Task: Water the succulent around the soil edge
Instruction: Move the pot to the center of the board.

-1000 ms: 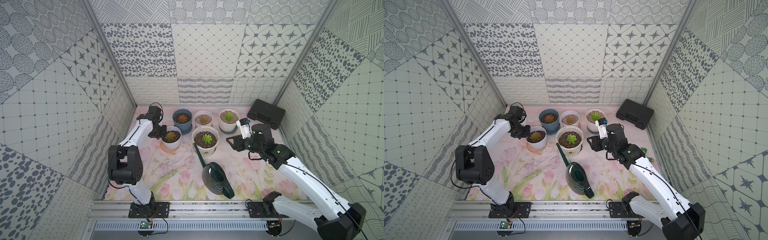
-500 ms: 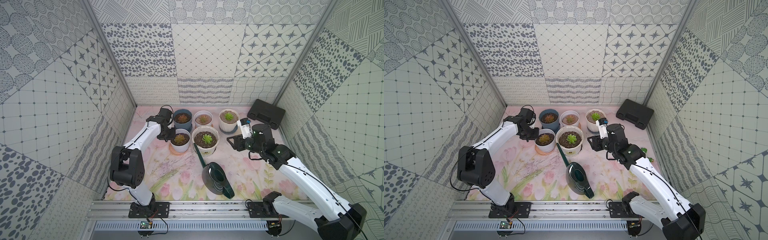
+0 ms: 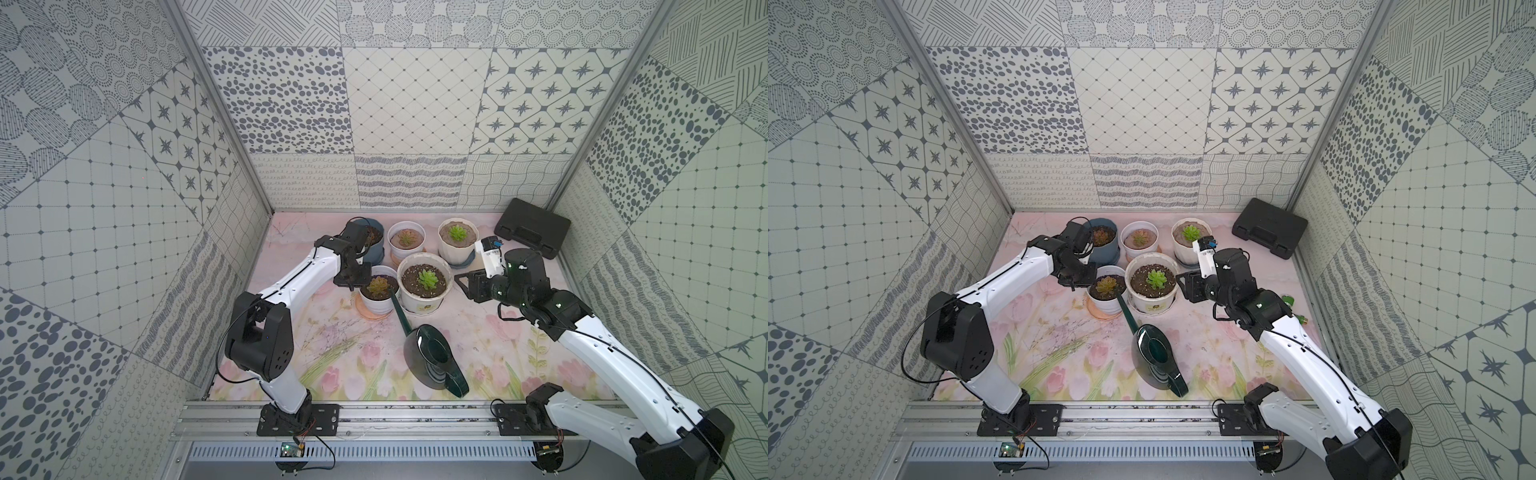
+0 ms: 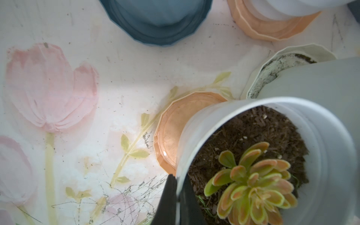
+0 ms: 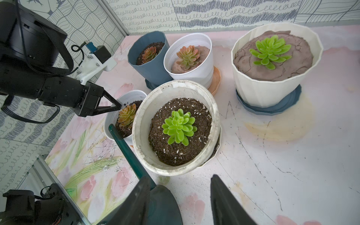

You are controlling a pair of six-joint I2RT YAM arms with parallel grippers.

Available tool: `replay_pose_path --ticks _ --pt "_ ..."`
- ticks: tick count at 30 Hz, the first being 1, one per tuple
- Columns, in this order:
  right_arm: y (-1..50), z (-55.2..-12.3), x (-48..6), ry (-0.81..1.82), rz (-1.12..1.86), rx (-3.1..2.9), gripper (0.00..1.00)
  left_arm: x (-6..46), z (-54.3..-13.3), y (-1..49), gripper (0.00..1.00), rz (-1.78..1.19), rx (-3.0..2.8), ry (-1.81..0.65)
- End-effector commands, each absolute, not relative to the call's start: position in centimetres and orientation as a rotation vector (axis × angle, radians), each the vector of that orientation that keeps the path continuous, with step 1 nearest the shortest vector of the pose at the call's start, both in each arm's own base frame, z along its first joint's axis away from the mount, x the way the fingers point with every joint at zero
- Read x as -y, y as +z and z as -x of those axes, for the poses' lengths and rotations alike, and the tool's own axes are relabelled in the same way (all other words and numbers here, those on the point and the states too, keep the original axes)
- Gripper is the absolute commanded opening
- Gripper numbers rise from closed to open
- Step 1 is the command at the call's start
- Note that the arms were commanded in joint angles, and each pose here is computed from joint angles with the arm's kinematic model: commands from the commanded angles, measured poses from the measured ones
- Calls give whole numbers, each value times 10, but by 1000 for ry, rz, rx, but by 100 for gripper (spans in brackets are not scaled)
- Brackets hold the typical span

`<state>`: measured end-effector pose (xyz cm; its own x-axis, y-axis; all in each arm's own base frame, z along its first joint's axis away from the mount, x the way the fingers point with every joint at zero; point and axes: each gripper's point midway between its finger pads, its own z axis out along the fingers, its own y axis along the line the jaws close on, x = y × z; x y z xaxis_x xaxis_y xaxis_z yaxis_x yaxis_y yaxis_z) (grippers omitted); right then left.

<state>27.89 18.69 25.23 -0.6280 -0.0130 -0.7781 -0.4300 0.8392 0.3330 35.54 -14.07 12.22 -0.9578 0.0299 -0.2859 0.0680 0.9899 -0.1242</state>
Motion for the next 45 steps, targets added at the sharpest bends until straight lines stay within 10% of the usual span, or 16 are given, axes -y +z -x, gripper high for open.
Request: replay_pose_path --ticks 1,17,45 --pt "260 -281 -187 632 321 -2132 52 192 -364 132 0 4 -2775 -440" --pt "258 -282 -187 629 321 -2140 52 142 -383 138 0 92 -2679 -41" --pt "253 -207 -194 647 428 -2195 62 127 -403 132 11 228 -2618 -173"
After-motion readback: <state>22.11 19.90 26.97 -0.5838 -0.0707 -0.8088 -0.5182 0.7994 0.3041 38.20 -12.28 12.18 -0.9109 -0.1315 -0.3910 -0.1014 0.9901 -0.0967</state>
